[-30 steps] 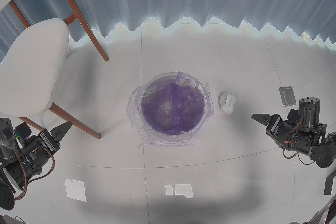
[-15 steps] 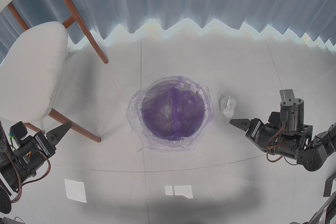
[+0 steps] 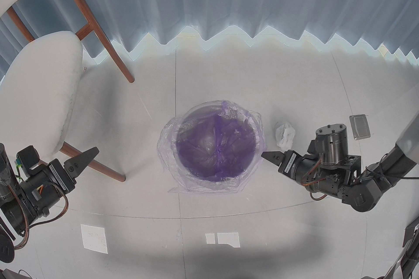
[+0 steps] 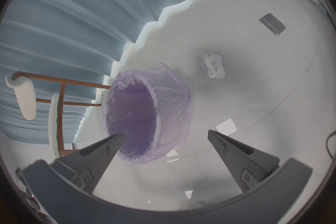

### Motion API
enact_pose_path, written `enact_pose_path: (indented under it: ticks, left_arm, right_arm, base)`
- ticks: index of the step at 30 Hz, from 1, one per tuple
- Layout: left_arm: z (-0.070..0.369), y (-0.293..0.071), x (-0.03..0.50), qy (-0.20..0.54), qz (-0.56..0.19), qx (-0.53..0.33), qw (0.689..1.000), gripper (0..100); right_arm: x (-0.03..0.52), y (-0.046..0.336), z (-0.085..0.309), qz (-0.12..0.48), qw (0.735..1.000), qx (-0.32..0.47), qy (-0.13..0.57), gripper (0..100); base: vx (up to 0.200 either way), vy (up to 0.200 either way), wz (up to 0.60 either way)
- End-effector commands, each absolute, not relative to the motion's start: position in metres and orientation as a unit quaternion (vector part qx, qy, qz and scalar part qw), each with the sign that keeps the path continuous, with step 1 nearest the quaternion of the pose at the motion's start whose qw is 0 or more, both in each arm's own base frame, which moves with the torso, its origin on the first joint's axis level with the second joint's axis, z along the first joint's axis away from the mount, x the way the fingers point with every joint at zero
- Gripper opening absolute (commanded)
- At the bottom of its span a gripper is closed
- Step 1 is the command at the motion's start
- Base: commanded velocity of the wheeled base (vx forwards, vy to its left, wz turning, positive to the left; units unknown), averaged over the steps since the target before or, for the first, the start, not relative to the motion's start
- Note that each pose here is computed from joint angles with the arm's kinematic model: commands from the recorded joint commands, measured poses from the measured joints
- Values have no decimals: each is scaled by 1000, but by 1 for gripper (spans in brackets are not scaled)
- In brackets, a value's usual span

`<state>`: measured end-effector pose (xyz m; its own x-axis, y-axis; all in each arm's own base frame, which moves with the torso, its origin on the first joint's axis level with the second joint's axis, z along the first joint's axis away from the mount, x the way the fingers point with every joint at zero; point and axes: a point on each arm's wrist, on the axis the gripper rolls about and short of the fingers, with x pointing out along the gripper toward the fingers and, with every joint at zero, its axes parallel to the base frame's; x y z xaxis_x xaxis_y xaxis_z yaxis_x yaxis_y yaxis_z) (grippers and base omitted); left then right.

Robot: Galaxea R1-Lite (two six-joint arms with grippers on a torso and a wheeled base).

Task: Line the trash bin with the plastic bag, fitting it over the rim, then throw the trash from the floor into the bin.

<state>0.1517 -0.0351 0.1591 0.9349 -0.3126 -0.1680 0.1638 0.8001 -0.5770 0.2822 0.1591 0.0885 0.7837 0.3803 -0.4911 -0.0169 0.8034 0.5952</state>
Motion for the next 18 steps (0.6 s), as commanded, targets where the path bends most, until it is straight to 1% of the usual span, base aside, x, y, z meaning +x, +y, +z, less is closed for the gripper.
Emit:
enact_pose_path:
  ticks: [1,4,8,9,12,15,18]
  left_arm:
    - [166,-38,163,123,-128,-290,940,100]
    - [168,-38,165,119,-129,-291,940,100]
    - [169,-37,165,116,-127,-285,943,100]
    - [169,-37,165,116,-127,-285,943,100]
    - [167,-36,164,115,-126,-262,950,100]
    - [166,-36,163,114,-126,-260,950,100]
    - [166,-35,163,115,-125,-261,950,100]
  right_arm:
    - [296,186,66,104,900,273,324,100]
    - [305,204,51,96,896,267,342,100]
    - [315,221,40,83,886,287,355,100]
    - [315,221,40,83,886,287,355,100]
    - [334,234,41,63,874,315,364,100]
    - [344,241,44,49,865,331,373,100]
    - [354,249,47,25,851,350,391,100]
  base:
    - [0,0,0]
    - [0,0,0]
    - [0,0,0]
    - [0,0,0]
    - [0,0,0]
    - [0,0,0]
    - [0,0,0]
